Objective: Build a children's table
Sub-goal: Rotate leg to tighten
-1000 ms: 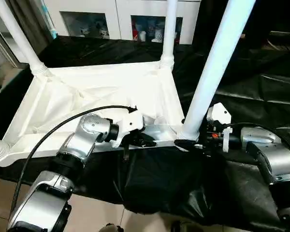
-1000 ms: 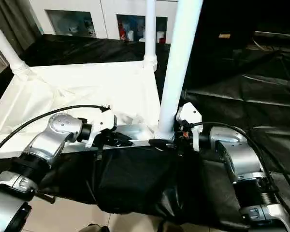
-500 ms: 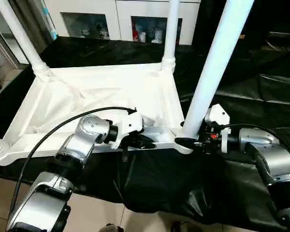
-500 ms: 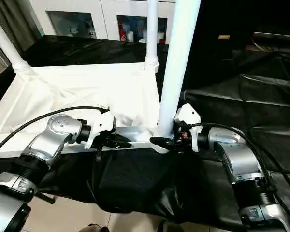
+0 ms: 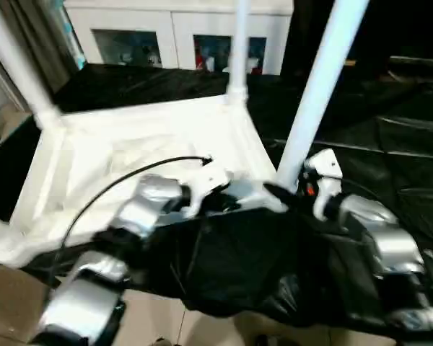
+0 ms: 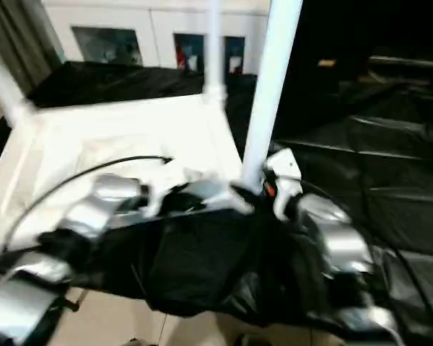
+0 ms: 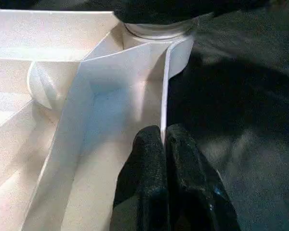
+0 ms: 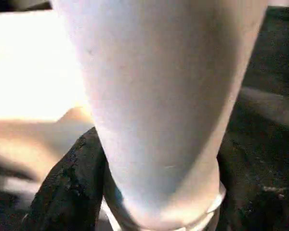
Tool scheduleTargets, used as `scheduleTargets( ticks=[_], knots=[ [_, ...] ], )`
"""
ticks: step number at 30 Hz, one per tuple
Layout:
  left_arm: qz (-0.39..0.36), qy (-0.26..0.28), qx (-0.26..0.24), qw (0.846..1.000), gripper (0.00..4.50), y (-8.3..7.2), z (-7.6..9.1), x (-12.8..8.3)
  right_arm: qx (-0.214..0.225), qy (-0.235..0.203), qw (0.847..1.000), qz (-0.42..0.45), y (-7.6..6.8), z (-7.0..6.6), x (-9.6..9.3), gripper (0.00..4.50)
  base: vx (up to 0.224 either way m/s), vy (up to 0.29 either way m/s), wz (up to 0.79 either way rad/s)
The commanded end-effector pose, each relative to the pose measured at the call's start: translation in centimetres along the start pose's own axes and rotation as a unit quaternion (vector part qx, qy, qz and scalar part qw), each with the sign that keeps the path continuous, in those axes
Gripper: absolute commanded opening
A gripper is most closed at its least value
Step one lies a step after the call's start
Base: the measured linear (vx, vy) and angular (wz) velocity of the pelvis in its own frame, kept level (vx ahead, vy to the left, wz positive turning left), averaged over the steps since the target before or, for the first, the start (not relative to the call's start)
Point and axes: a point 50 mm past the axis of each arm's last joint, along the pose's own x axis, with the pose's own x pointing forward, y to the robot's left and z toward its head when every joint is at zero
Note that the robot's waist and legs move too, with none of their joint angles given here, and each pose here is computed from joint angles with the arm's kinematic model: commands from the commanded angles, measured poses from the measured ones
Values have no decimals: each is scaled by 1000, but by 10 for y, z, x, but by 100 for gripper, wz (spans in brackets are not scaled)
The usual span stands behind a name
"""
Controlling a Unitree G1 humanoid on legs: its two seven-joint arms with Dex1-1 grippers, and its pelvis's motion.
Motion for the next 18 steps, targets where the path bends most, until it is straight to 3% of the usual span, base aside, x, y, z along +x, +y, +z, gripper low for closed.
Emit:
scheduleTargets(
  ticks=[1, 5, 6, 11, 12, 15, 18],
  knots=[
    [52, -56, -3, 997, 0, -6, 38, 22, 44, 74, 995, 51, 60, -35, 26, 272, 0, 0, 0],
    [53, -56, 3, 997, 0, -8, 40, 25, 38, 64, 996, 50, 65, -31, 31, 272, 0, 0, 0],
    [49, -58, 12, 997, 0, -8, 41, 24, 49, 47, 996, 59, 67, -25, 34, 328, 0, 0, 0],
    [24, -63, 31, 997, 0, -8, 38, 20, 46, 23, 995, 88, 66, -16, 33, 365, 0, 0, 0],
    [4, -64, 42, 997, 0, -7, 33, 14, 31, 16, 993, 115, 62, -11, 29, 388, 0, 0, 0],
    [-21, -64, 57, 996, 0, -7, 28, 8, 9, 11, 989, 148, 56, -7, 23, 388, 0, 0, 0],
    [-62, -60, 76, 993, 0, -7, 21, -3, -41, 17, 979, 201, 45, -5, 9, 388, 0, 0, 0]
  ],
)
